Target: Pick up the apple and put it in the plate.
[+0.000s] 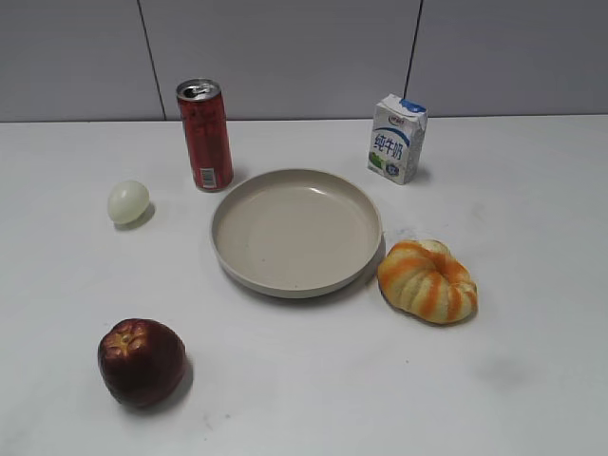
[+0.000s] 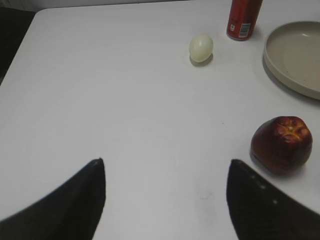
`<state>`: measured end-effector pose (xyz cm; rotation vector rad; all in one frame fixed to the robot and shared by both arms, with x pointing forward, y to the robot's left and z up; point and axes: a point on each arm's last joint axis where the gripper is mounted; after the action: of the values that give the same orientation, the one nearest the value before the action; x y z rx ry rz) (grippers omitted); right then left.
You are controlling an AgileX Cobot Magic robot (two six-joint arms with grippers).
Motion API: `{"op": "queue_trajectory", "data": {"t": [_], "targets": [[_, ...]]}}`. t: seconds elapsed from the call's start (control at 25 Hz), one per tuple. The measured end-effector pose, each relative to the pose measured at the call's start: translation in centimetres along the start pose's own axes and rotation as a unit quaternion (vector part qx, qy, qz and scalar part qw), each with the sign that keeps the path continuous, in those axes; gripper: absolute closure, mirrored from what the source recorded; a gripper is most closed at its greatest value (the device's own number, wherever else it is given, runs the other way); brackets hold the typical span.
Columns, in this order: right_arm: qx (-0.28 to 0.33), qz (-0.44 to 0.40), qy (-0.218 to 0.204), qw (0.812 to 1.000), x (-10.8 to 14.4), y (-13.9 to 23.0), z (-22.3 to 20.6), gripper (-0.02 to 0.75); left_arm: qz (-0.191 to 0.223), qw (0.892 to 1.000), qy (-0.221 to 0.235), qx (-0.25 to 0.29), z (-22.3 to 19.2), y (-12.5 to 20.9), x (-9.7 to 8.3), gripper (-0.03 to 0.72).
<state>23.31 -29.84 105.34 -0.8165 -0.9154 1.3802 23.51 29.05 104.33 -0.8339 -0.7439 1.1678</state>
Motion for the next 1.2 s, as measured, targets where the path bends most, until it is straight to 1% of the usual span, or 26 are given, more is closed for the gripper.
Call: {"op": "queue_trajectory", "data": {"t": [0.96,1.08,1.2], "targets": [[0.0,0.0,0.0,1.0,0.0,0.0,0.0,0.153,0.001,1.0,0.0,0.0,0.0,0.0,0.0,0.133],[0.0,0.0,0.0,1.0,0.0,0.0,0.0,0.153,0.002,1.0,0.001,0.006,-0.1,-0.4,0.1,0.134],[0.0,0.0,0.0,1.0,0.0,0.0,0.0,0.153,0.003,1.0,0.001,0.01,-0.3,-1.6,0.3,0.134]]}}
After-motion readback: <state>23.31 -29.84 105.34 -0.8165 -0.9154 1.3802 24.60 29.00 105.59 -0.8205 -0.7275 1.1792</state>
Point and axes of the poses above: a point on each arm's last joint axis where the gripper is mounted, z pointing back along that axis away from the gripper, x along the wrist's bending axis when the last joint is at zero, y = z × x, and after that the axes turned 2 degrees about -z, right-handed
